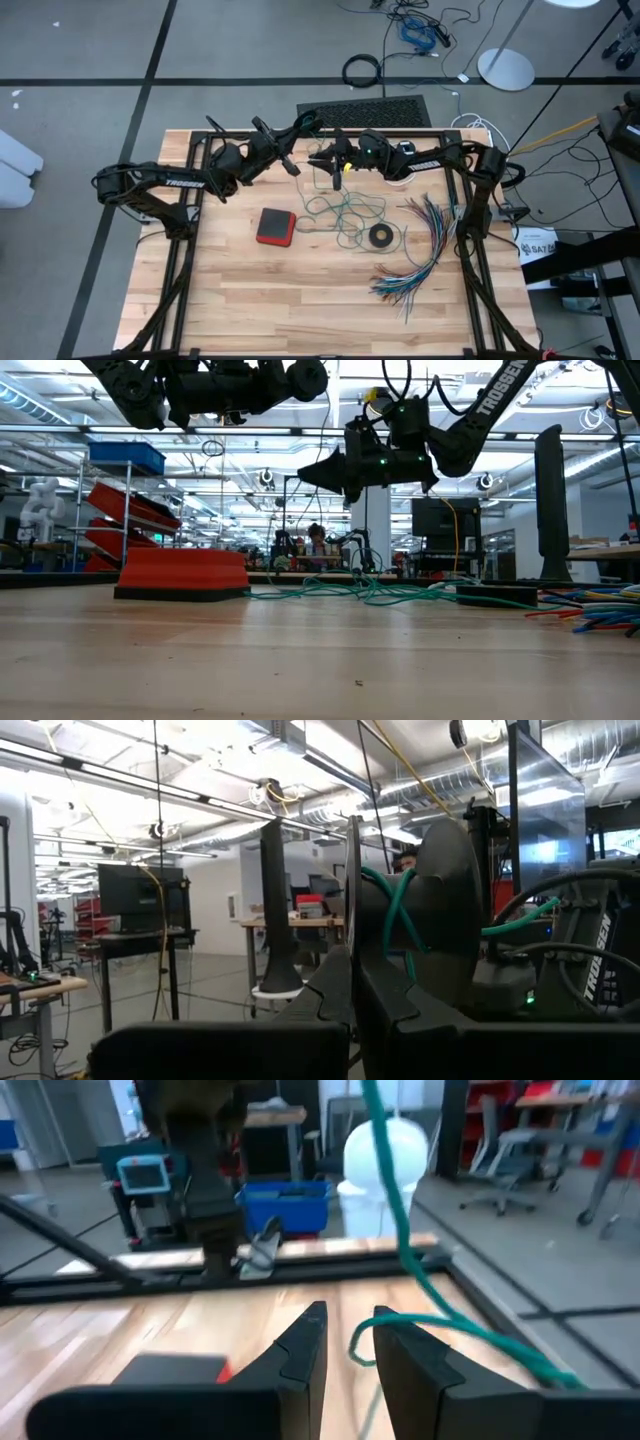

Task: Coiling cords
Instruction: Coil the green wire cable on the spool

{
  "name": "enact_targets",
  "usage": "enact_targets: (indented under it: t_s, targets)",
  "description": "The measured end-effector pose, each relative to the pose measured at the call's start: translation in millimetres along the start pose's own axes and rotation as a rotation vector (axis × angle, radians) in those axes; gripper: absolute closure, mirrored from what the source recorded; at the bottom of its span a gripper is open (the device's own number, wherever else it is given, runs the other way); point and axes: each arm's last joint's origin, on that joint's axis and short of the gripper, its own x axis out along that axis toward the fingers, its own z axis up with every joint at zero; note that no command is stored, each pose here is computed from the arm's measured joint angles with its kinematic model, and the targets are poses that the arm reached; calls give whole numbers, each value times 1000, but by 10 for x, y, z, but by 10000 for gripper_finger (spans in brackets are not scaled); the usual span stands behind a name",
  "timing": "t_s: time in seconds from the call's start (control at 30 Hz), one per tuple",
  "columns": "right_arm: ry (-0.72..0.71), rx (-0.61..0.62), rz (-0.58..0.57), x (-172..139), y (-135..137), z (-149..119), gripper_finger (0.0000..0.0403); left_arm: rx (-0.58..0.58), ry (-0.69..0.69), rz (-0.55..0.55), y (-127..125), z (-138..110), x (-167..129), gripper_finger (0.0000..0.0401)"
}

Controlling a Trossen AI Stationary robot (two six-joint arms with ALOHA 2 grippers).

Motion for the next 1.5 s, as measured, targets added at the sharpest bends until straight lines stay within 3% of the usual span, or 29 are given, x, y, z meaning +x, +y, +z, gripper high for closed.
enact_targets:
  t_s: [0.27,0.83,1.2,1.37,1.5]
  targets:
    - [99,37,76,7,48,-103,332,0,0,0,0,0,0,400]
    - [12,-28,-36,12,13,-14,332,0,0,-1,-2,0,0,400]
    - [-12,-37,-34,15,22,12,334,-2,1,-1,-2,0,0,400]
    - [80,-16,14,21,53,-82,390,16,0,-1,-2,0,0,400]
    - [284,69,120,-3,156,-270,401,25,0,-1,-2,0,0,400]
